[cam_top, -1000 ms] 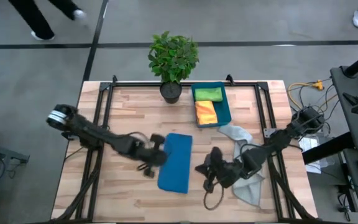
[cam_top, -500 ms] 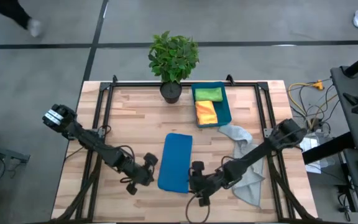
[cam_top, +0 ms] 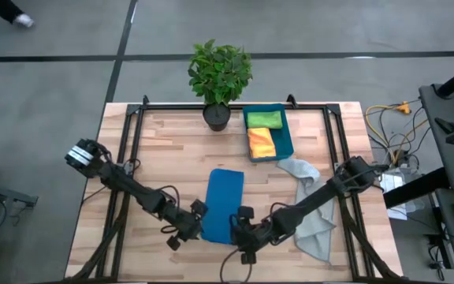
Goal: Fold microfiber towels
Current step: Fold the blue microfiber towel
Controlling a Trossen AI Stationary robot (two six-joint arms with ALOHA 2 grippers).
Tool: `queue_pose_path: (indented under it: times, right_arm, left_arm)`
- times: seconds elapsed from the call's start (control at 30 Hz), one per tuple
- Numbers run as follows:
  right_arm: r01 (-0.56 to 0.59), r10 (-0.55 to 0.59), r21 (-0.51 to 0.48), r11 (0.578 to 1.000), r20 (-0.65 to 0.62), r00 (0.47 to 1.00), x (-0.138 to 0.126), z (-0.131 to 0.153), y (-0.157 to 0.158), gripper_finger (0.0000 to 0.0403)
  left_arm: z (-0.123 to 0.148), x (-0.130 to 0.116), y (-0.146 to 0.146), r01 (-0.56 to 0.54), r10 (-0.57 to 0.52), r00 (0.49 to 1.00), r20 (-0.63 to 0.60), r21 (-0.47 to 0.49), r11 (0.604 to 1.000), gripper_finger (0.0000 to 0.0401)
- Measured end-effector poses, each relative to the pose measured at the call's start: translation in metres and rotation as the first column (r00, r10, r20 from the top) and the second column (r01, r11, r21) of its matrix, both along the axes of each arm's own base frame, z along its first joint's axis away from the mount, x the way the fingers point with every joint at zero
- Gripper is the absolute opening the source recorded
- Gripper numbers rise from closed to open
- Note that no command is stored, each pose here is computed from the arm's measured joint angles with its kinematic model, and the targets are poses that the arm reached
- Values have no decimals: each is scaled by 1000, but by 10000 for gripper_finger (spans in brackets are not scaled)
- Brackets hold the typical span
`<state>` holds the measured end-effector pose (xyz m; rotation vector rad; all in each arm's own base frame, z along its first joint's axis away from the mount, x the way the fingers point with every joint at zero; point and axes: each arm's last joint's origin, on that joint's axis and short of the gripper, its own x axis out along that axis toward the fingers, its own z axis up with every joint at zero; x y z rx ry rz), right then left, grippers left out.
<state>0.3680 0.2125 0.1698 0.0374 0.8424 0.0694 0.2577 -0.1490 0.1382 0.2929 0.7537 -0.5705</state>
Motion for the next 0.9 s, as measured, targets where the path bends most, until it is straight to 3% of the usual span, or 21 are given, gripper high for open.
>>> queue_pose_path:
  times: [0.23,0.4,0.53,0.7,0.9]
  right_arm:
    - [68,-65,95,993,-35,997,6,-10,-6,146]
    - [136,-131,85,987,-55,990,20,-23,-26,138]
    - [163,-139,108,981,-203,969,22,-41,-43,130]
    - [249,-200,97,964,-355,913,11,-37,-57,114]
    - [226,-179,107,968,-337,925,5,-19,-57,88]
  left_arm:
    - [-7,8,0,-79,77,996,-35,-66,995,128]
    - [-6,9,0,-158,151,986,-69,-111,981,128]
    - [-6,8,0,-190,180,980,-85,-129,973,128]
    - [-4,6,0,-209,195,975,-111,-133,969,128]
    - [-4,5,1,-235,219,968,-126,-135,963,128]
